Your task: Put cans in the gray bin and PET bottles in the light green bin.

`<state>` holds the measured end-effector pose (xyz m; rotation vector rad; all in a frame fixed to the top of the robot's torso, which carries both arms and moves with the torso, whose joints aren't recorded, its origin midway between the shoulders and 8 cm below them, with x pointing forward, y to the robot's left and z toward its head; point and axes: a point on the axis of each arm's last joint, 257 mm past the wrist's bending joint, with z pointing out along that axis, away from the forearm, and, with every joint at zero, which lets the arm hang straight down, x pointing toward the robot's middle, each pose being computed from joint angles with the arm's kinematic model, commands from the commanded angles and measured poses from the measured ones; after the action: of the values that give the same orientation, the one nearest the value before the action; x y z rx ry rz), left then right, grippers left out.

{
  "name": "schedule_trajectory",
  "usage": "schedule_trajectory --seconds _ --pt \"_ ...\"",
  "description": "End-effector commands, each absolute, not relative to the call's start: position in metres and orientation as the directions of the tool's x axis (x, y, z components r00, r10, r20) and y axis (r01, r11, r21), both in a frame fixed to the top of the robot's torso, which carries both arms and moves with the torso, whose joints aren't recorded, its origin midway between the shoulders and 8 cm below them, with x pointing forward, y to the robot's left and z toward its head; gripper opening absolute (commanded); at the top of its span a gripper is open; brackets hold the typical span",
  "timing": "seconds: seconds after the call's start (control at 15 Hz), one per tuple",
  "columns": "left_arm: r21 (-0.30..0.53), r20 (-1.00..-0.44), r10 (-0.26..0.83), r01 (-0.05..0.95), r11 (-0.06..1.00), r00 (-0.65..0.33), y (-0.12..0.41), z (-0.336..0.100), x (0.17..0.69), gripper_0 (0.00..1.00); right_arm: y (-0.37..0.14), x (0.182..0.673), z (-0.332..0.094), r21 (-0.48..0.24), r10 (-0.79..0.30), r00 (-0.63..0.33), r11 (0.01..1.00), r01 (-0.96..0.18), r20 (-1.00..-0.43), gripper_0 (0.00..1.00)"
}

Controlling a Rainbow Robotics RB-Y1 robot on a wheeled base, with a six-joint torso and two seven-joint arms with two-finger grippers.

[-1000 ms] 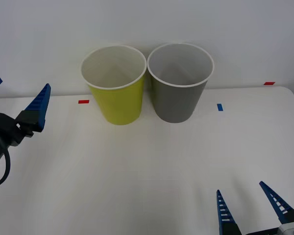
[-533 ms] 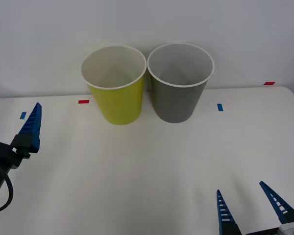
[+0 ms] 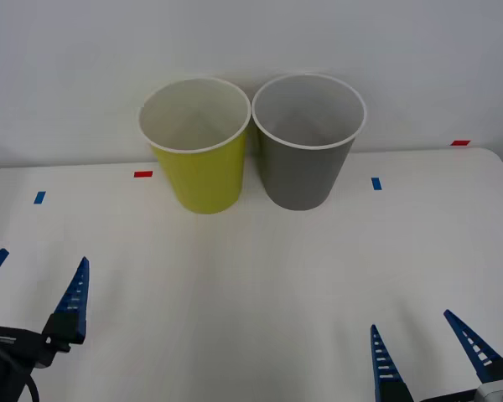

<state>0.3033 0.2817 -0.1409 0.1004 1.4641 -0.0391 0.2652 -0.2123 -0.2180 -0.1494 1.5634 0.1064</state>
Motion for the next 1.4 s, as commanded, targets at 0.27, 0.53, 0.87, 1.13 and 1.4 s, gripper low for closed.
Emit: schedule_trajectory --seconds 0.27,0.53,0.87,1.13,1.4 --pt "0.012 -1.000 0.012 0.049 0.999 -0.007 0.286 -0.186 0.255 1.00 -0.212 0.265 -0.218 -0.028 -0.027 0.006 0.986 -0.162 -1.000 1.00" --pt "0.042 -0.999 0.042 0.042 0.998 0.006 0.287 -0.210 0.226 1.00 -0.212 0.265 -0.218 -0.028 -0.027 0.006 0.986 -0.162 -1.000 1.00" --pt "0.028 -0.996 0.031 0.030 0.999 -0.078 0.287 -0.229 0.200 1.00 -0.212 0.265 -0.218 -0.028 -0.027 0.006 0.986 -0.162 -1.000 1.00" --pt "0.025 -0.996 0.028 0.037 0.999 -0.081 0.285 -0.230 0.200 1.00 -0.212 0.265 -0.218 -0.028 -0.027 0.006 0.986 -0.162 -1.000 1.00" --pt "0.025 -0.996 0.028 0.037 0.999 -0.081 0.285 -0.230 0.200 1.00 -0.212 0.265 -0.218 -0.028 -0.027 0.006 0.986 -0.162 -1.000 1.00"
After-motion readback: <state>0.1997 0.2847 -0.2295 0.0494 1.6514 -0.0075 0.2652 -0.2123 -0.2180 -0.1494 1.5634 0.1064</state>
